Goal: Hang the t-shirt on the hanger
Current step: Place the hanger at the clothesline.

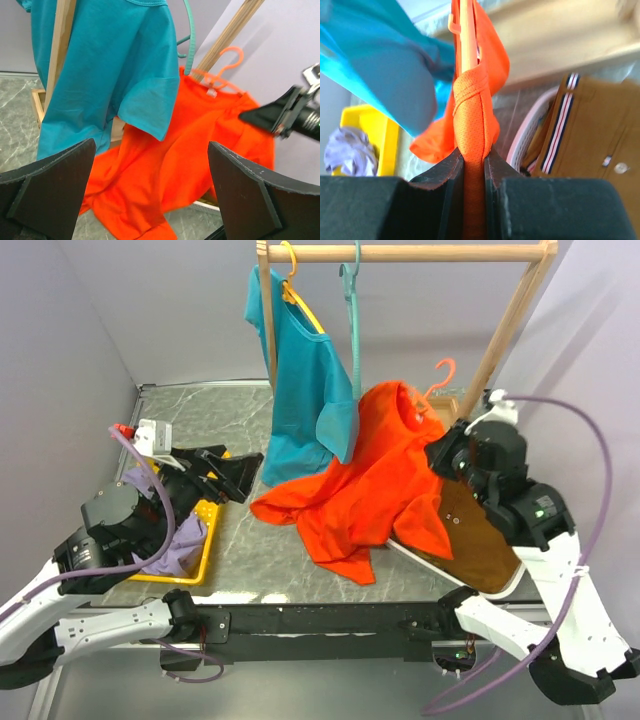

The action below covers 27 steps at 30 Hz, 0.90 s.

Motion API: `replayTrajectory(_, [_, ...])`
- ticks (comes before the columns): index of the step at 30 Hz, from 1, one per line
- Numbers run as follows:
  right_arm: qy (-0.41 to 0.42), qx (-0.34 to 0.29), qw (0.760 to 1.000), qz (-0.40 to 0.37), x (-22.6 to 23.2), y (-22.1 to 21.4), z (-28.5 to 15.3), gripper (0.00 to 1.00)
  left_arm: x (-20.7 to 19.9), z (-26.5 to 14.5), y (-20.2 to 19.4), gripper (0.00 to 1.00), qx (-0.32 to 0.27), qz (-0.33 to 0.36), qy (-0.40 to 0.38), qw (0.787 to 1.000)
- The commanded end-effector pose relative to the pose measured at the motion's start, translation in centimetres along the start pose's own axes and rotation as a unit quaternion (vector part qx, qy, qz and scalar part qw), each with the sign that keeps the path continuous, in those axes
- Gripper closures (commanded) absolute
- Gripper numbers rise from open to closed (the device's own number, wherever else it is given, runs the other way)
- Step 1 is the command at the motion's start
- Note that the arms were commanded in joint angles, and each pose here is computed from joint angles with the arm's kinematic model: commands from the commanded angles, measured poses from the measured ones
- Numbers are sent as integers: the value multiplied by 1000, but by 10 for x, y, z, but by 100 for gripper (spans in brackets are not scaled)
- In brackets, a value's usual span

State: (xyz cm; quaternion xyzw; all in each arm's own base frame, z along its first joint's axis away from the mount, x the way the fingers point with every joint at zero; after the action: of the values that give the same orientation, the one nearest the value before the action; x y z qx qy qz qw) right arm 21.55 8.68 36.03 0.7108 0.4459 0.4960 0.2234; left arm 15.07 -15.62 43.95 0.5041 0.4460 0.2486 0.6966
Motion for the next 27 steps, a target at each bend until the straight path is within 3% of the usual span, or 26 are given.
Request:
replayTrajectory(1, [-27, -72, 997, -26, 5, 47, -17, 100, -3, -12, 24, 1, -23, -14, -20, 999])
replayTrajectory(17, [-81, -214, 972, -53, 25, 148, -60, 100, -1, -21, 40, 1, -28, 1, -20, 999])
replayTrajectory(27, [-87, -265, 959, -45, 36, 181, -63, 100, -2, -21, 44, 1, -31, 3, -20, 999])
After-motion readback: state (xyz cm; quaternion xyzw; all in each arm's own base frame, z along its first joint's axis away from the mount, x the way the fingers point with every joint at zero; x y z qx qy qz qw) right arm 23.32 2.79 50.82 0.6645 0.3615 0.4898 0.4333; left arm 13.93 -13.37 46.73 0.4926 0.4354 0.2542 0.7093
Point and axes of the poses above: each gripper's point midway between its finger pads, its own z axis out along the fingers, its own x axis along the line the jaws close on, y = z × x, the point moved 4 cm from there along -z, back along the fingers, and after that the axes turned 6 degrees about z, right-handed, at the moved point
